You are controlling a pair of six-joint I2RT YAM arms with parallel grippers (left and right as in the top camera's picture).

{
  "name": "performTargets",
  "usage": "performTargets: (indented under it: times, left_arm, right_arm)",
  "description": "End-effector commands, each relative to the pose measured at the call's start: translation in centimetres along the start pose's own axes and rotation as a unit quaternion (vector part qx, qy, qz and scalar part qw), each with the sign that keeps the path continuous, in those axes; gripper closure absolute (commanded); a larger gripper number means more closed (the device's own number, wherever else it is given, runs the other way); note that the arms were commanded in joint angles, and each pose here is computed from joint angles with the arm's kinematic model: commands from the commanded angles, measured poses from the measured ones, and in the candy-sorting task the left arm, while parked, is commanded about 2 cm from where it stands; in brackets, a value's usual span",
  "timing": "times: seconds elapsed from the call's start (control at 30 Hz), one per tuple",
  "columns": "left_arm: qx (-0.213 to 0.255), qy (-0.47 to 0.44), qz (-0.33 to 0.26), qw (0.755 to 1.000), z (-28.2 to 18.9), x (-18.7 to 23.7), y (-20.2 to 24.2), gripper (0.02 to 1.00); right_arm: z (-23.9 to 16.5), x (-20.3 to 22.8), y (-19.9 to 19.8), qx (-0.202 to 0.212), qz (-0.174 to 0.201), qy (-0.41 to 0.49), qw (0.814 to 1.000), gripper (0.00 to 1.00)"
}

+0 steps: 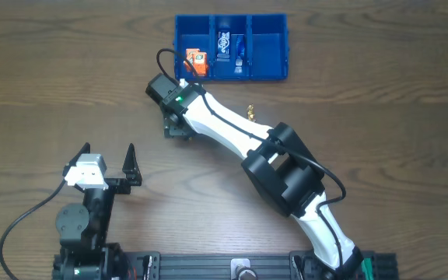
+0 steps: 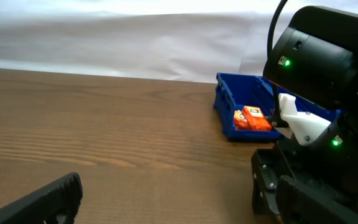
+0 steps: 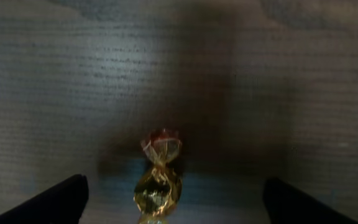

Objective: Sort Candies Into Trays

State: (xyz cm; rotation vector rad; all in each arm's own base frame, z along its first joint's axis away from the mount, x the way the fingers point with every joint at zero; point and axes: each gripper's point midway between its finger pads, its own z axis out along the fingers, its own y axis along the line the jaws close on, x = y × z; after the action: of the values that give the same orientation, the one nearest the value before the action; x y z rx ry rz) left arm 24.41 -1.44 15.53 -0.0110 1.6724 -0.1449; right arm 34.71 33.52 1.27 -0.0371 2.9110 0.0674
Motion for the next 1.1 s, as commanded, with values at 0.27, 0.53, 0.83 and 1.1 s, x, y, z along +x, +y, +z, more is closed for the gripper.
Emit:
performTargets:
  times: [0.27,0.53,0.83,1.1]
  left_arm:
    - [0.008,0.024,-0.001,1.000,0.1,1.7,-0.1,0.020]
    - [0.008,0.024,-0.001,1.000,0.1,1.7,-0.1,0.020]
    - [0.008,0.024,-0.001,1.000,0.1,1.7,-0.1,0.023]
    - [0.008,0.024,-0.001,1.000,0.1,1.7,-0.1,0.020]
  right_arm:
    - [1.5,-0.1,-0.9,0.022,-0.001,-0.004,1.000,0.345]
    - [1.5,0.3,-0.7,0.023,-0.005,-0.001,1.000,0.682]
    - [1.4,0.5,-0.4,0.021,-0.008,-0.002,1.000,0.915]
    - [-9.0,-4.9,-4.1,0.018,0.002,-0.100,0.995,0.919]
